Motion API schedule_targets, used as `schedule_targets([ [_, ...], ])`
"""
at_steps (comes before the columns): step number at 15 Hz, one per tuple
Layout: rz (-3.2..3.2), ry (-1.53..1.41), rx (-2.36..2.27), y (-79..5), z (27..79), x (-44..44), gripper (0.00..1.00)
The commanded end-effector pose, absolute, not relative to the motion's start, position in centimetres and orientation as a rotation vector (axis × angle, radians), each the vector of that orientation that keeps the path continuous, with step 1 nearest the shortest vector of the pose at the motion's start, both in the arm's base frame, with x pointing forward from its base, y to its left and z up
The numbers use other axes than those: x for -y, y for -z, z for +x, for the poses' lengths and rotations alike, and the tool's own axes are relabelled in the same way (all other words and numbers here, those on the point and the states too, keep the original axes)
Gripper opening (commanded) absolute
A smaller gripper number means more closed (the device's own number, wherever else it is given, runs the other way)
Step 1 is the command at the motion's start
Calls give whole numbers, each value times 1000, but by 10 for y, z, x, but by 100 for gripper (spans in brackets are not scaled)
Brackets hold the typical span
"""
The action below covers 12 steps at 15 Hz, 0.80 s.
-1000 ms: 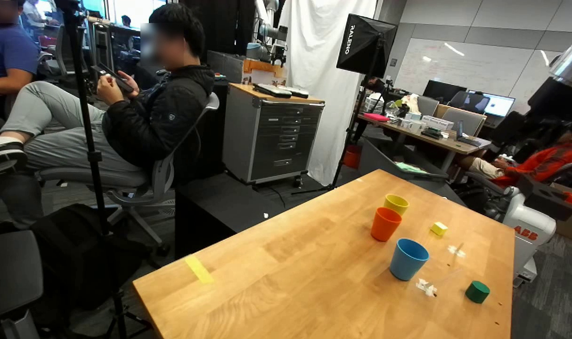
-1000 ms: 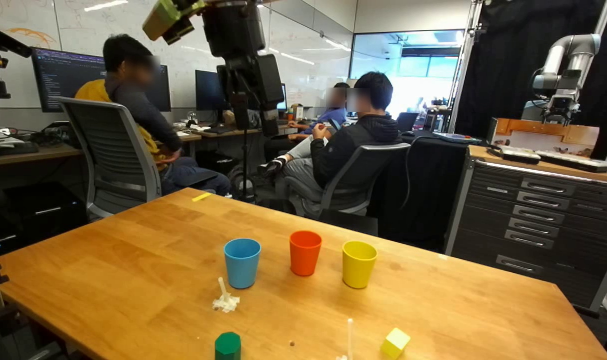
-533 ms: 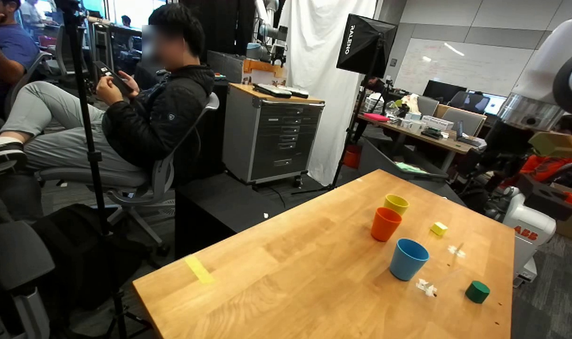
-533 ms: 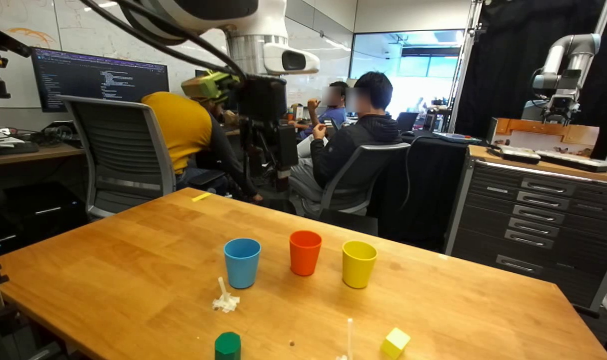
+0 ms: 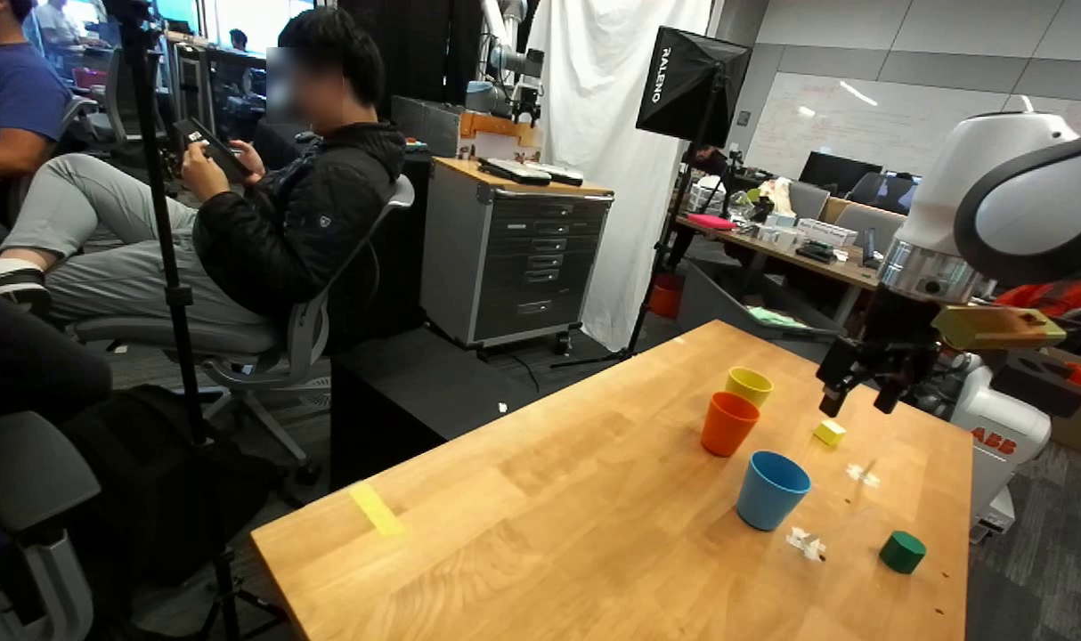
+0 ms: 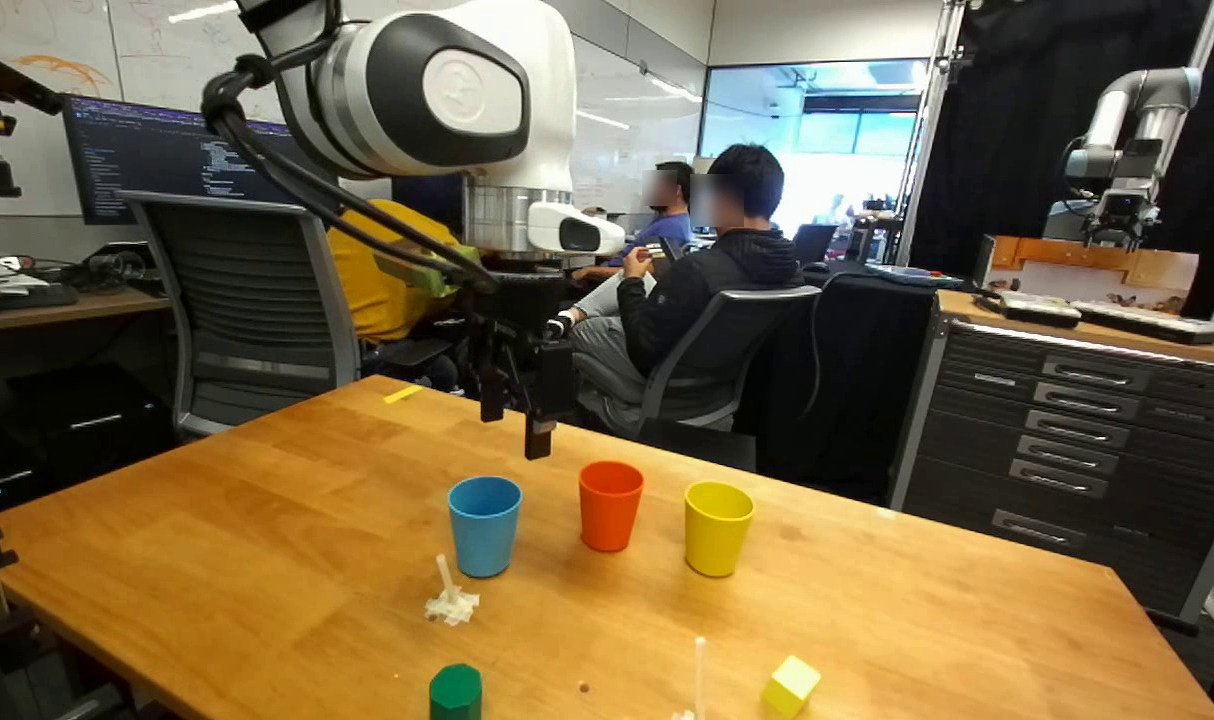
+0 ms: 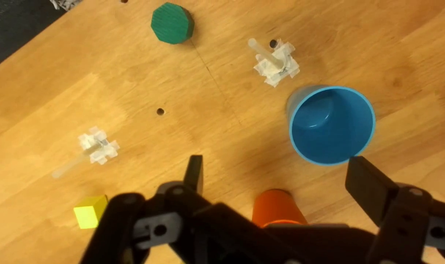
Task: Stack the cups into the orange cup
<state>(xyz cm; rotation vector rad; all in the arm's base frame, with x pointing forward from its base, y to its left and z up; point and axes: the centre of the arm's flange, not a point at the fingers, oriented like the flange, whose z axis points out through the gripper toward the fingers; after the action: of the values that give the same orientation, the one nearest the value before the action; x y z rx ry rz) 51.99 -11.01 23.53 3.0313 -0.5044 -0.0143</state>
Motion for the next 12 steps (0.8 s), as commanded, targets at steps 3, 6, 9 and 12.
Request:
schedule_targets([
  [3,3030,28,460,-213,540,103,100],
  [6,3023,61,457,-197,544,105,100],
  [9,3014,103,446,-180,547,105,100],
  [12,3003,138,424,-165,549,99,100],
])
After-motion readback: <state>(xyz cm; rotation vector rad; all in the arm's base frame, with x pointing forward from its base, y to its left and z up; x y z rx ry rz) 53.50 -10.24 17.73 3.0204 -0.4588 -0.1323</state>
